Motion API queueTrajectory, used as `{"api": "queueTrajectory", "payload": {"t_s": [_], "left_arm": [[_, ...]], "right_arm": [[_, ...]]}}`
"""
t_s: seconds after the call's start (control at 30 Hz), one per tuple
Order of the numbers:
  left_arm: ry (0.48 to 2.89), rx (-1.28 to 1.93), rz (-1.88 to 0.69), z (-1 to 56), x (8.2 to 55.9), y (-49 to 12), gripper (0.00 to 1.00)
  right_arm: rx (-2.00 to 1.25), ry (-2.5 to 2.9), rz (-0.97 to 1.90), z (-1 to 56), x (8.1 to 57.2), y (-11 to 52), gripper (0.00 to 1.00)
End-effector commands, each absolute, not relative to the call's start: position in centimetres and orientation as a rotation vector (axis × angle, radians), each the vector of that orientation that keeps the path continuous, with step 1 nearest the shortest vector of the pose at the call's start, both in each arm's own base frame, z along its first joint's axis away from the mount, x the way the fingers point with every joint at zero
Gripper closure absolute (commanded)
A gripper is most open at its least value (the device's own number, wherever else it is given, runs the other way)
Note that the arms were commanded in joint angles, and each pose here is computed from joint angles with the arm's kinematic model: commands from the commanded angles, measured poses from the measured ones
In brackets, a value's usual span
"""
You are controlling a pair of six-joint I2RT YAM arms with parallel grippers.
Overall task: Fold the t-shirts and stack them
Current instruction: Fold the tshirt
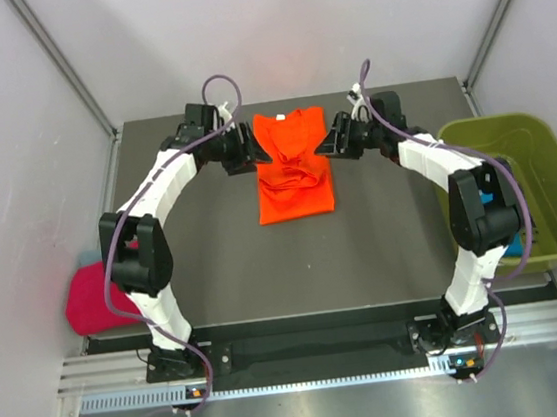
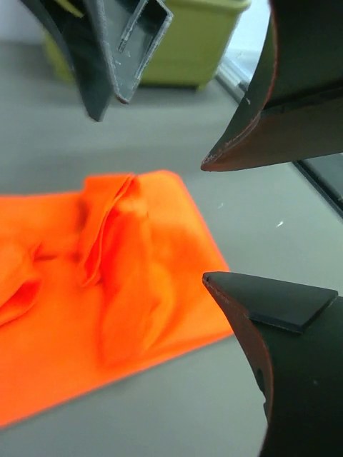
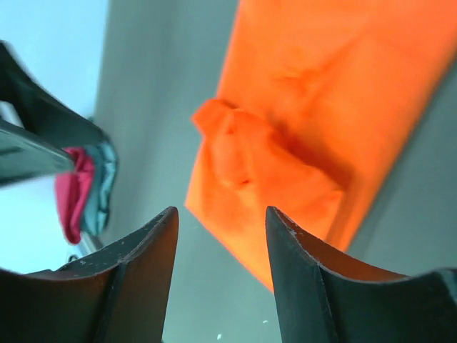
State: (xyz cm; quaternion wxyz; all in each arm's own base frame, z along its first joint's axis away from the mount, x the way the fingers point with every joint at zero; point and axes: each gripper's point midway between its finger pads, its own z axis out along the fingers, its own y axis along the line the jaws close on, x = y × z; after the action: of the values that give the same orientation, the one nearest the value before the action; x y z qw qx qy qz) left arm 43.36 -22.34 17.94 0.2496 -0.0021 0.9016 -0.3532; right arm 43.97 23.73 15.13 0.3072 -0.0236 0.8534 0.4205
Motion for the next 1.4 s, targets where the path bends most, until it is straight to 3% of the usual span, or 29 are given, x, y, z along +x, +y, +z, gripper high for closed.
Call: {"api": "queueTrajectory", "payload": {"t_s": [0.0,0.17,0.77,1.07,1.37], "left_arm": [[2.537,-0.033,-1.111,15.8,39.8,-24.3,0.38],[2.687,-0.118,-1.184,10.9,36.5,-25.3,0.44],[2.786,-0.205,-1.133,5.7,37.6,-25.5,0.5],[2.806,-0.21,-1.121,5.1,37.3,-25.3,0.5],[2.778,-0.169,-1.098,6.1,37.4,-25.0,0.47]], "right_arm": [[-0.161,2.196,1.209,17.4,41.9,26.4,0.48],[-0.167,2.255,1.278,15.2,40.0,29.1,0.5],[-0.125,2.424,1.296,8.5,38.8,30.3,0.52],[-0.112,2.4,1.237,7.5,42.7,30.8,0.53],[-0.122,2.194,1.122,13.9,49.2,27.9,0.52]]}}
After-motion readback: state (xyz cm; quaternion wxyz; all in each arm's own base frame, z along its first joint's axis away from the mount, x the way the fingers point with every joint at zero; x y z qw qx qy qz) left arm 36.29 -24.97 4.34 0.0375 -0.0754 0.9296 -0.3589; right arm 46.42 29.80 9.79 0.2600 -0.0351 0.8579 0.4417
